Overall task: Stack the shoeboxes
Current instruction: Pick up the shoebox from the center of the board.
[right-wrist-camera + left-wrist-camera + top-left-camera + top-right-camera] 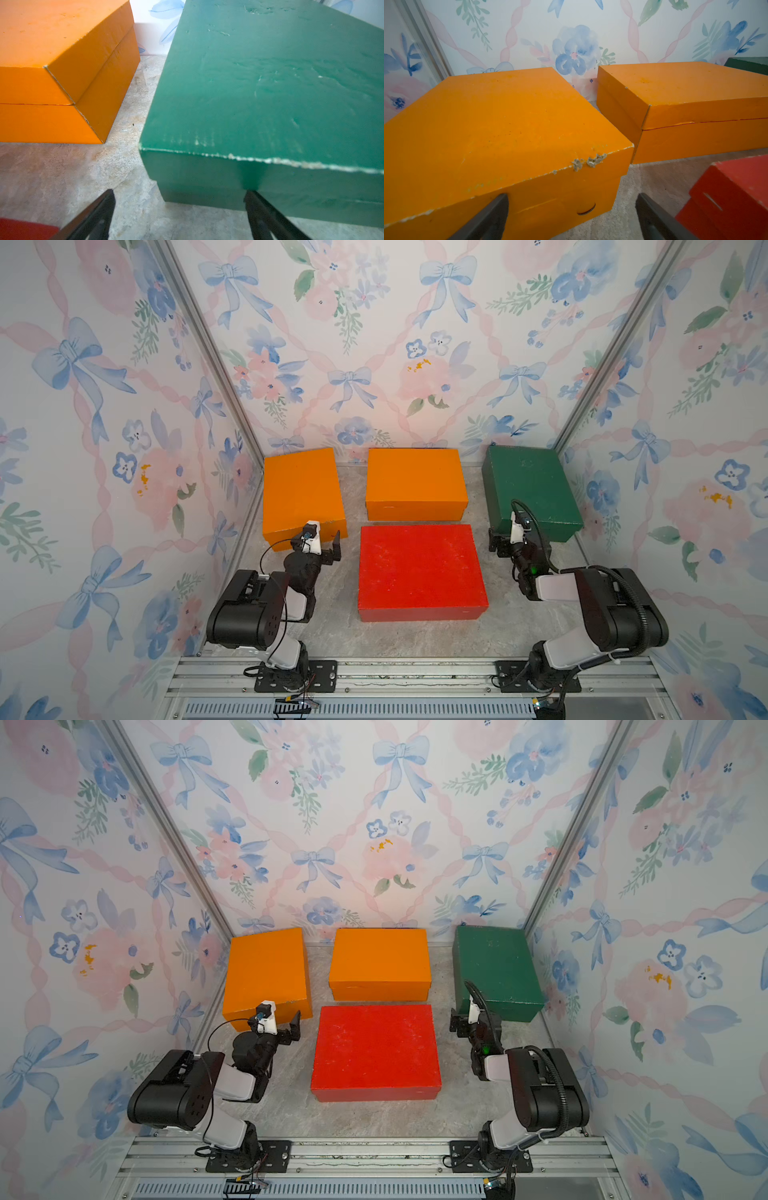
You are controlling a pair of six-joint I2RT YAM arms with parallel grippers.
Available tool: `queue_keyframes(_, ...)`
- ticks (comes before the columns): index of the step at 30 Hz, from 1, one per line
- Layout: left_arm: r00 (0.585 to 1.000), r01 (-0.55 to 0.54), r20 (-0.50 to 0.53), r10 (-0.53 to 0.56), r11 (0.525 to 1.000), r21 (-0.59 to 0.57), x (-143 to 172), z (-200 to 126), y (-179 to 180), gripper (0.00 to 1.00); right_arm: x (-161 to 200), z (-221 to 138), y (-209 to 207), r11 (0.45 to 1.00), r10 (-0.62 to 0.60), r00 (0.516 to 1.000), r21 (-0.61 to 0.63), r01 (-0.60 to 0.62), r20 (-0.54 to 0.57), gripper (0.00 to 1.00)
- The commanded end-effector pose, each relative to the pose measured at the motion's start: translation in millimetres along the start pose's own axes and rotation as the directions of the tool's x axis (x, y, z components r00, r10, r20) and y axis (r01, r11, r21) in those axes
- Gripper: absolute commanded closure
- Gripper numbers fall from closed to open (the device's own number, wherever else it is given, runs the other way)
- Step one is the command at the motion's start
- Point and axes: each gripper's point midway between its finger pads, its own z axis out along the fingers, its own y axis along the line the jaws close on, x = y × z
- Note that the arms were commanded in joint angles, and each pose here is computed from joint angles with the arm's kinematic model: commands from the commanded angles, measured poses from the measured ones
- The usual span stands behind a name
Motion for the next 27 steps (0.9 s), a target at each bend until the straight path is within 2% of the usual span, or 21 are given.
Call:
queue_keyframes(1, 0.999, -0.016, 0.035, 0.016, 1.000, 0.004, -8.4, -2.8, 0.5, 0.02, -11.8, 2.0, -1.7, 1.000, 0.011, 0.999, -0.003, -0.011, 0.031, 0.03)
queue_keyframes(4, 0.999, -0.008, 0.035, 0.008, 1.000, -0.018, -8.6, -2.0, 4.5, 0.02, -12.2, 2.1, -1.6, 1.000, 0.010, 0.999, -0.003, -0.010, 0.032, 0.03)
queue_keyframes(9, 0.999, 0.030, 0.022, -0.028, 0.993, -0.117, -6.8, 1.1, 21.7, 0.02, -12.5, 2.0, -1.4, 1.000, 0.011, 0.999, -0.004, -0.011, 0.033, 0.03)
queue_keyframes(27, 0.999, 0.031, 0.017, -0.029, 0.992, -0.119, -5.6, 1.5, 22.0, 0.02, -12.1, 2.0, -1.5, 1.000, 0.012, 0.999, -0.004, -0.012, 0.032, 0.03)
